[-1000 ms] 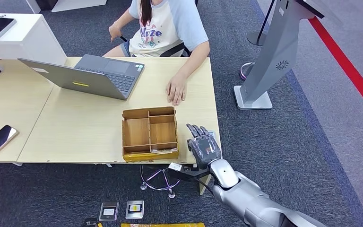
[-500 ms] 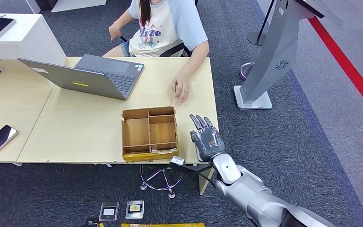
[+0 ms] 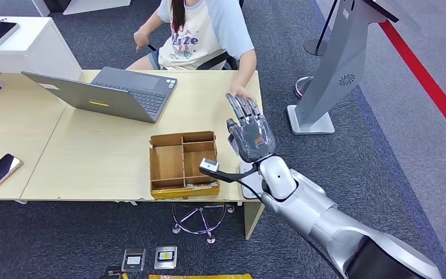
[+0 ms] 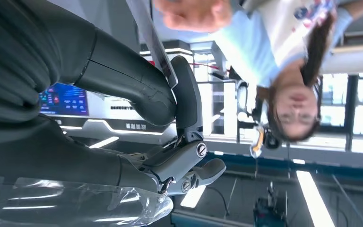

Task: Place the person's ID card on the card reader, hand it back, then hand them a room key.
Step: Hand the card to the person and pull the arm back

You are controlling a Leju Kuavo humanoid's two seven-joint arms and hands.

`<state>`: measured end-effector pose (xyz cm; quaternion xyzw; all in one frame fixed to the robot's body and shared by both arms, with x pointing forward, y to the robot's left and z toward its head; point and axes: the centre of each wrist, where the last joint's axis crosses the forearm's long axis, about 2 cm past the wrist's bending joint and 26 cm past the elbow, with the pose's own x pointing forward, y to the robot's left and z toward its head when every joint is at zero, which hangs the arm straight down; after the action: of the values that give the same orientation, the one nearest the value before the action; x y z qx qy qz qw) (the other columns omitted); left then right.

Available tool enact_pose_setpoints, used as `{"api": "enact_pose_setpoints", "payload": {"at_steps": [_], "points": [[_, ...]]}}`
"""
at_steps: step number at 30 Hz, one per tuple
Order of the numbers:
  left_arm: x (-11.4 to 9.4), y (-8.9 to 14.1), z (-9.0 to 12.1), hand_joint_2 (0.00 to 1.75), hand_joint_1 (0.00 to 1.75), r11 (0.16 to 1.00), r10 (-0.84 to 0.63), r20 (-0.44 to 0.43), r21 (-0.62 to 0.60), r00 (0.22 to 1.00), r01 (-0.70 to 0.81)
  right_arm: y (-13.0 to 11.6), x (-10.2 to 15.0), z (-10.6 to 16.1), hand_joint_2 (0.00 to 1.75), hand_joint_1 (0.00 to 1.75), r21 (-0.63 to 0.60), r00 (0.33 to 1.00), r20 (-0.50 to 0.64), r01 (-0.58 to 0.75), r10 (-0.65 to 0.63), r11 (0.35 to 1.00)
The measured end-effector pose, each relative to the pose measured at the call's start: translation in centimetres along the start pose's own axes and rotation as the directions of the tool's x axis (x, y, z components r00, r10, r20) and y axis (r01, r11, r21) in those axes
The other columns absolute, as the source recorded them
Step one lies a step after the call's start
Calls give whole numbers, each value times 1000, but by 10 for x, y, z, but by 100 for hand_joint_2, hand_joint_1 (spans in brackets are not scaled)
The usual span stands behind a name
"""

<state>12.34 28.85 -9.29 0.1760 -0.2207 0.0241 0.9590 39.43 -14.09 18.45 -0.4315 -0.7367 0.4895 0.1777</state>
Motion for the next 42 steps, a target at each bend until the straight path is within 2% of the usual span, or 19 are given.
{"api": "enact_pose_setpoints", "payload": {"at_steps": [3,15,24,29,30,31,33,34,35,42], "points": [[-1,0,0,175,0,1000,3,10,-3,1000,-3,-14,7,-14,175,175,-54,998,46,51,-48,997],[-2,0,0,175,0,1000,-6,14,-27,1000,6,-24,37,-34,175,175,-80,979,126,170,-159,982],[-2,0,0,175,0,999,-14,12,-48,1000,14,-28,56,-52,175,175,-40,970,177,175,-165,984],[-1,-1,0,175,0,998,-21,8,-59,1000,21,-29,57,-61,175,174,-9,973,174,154,-150,988],[-1,-1,0,175,0,998,-24,6,-61,1000,24,-29,56,-62,175,155,-5,975,170,148,-145,989],[-1,-1,0,175,0,998,-27,4,-62,1000,27,-29,54,-63,175,118,-2,976,164,142,-140,990],[-1,-1,0,175,0,997,-33,-1,-64,999,33,-28,51,-64,175,31,1,980,152,132,-131,991],[-1,-1,0,175,0,997,-36,-3,-65,999,36,-27,50,-64,175,6,0,981,145,129,-128,992],[0,-1,0,175,0,997,-39,-6,-65,999,38,-26,49,-63,175,0,-4,983,137,127,-125,992],[0,0,0,175,0,996,-57,-11,-62,998,57,-20,47,-56,175,0,-38,989,104,109,-104,993]]}}
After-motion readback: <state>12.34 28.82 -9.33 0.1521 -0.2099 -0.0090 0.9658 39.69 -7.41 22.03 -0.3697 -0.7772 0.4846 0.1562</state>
